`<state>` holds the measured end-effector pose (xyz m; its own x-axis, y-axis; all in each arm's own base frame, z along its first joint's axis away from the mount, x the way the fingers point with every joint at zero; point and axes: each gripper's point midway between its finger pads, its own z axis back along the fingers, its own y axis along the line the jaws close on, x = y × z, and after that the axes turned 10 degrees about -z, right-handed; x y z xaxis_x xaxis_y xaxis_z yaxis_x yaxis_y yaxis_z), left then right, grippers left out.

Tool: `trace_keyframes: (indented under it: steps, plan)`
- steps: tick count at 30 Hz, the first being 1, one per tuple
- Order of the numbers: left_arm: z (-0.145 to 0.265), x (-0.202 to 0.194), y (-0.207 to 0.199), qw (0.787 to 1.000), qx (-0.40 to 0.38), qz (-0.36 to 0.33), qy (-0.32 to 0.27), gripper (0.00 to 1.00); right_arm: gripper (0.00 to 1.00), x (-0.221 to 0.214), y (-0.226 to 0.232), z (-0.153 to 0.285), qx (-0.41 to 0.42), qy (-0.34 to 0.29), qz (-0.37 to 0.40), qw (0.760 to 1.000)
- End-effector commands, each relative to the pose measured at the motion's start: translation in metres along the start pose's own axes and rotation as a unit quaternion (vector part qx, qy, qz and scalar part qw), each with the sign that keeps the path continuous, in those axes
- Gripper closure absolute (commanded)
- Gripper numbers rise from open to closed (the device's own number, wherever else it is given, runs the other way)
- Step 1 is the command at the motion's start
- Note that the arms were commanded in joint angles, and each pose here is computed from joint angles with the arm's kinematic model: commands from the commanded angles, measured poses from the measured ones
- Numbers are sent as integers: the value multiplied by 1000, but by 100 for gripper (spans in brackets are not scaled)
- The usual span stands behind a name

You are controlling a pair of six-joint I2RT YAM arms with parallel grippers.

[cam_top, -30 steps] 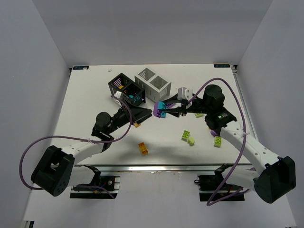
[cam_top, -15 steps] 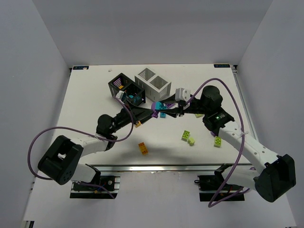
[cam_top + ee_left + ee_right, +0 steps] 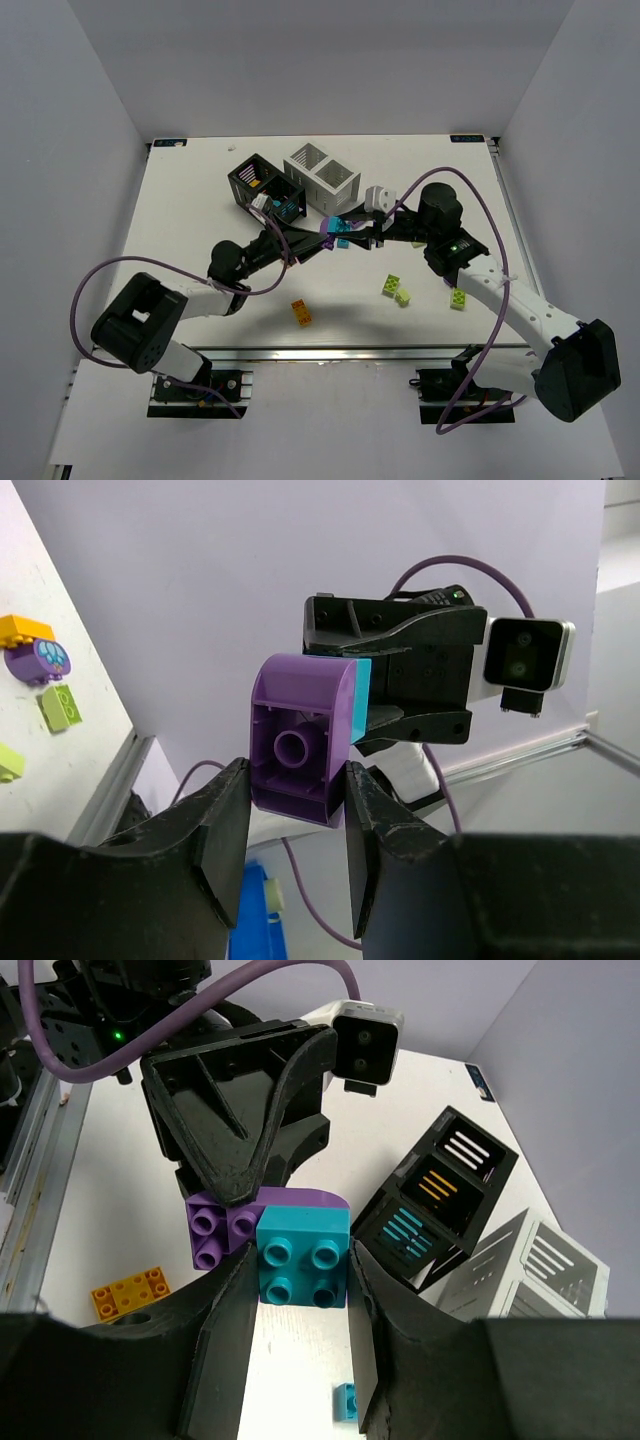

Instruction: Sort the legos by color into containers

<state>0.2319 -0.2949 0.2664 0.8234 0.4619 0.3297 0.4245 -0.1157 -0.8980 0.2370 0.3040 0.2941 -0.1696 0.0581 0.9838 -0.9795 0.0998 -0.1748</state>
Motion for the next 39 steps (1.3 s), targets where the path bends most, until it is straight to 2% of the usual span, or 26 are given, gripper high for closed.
trace_keyframes:
  steps: [1, 2, 3, 9, 16, 23, 27, 29, 32, 33, 35, 36, 38, 39]
  plan:
    - [2, -6, -51, 992, -113, -49, 16, 85, 100, 16, 1, -3, 3, -23, 28, 999]
    - [3, -7, -51, 992, -118, -49, 18, 95, 100, 16, 0, -2, -2, -22, 28, 999]
    - [3, -7, -49, 992, -118, -46, 20, 100, 100, 16, -1, -3, -4, -22, 28, 999]
    - [2, -7, -19, 997, -66, -37, 23, 100, 100, 17, -7, 4, -36, -20, 40, 998]
    - [14, 26, 7, 996, 20, -85, -6, 100, 100, 15, -5, 14, -53, -11, 47, 997]
    - [25, 49, 17, 994, 43, -97, -12, 100, 100, 16, -8, 21, -71, -11, 44, 996]
    - [10, 68, 23, 992, 60, -110, -1, 100, 100, 14, -11, 25, -86, 1, 37, 996]
    - [3, 78, 54, 984, 131, -119, 19, 100, 100, 14, -19, 28, -107, 13, 33, 994]
    - [-15, 118, 80, 956, 236, -173, 31, 100, 100, 5, -25, 33, -126, 49, 15, 991]
    - [-18, 135, 88, 945, 270, -187, 17, 100, 100, 1, -24, 35, -126, 60, 12, 990]
    - [-32, 166, 81, 923, 308, -228, 20, 100, 100, -7, -17, 39, -114, 77, 6, 991]
    - [-29, 180, 102, 905, 352, -239, 16, 100, 100, -7, -16, 41, -110, 76, 17, 991]
    - [-38, 203, 98, 891, 378, -252, 7, 100, 100, -13, -9, 45, -106, 87, 9, 991]
    - [-37, 209, 119, 881, 401, -249, 14, 100, 100, -15, -8, 46, -106, 90, 7, 990]
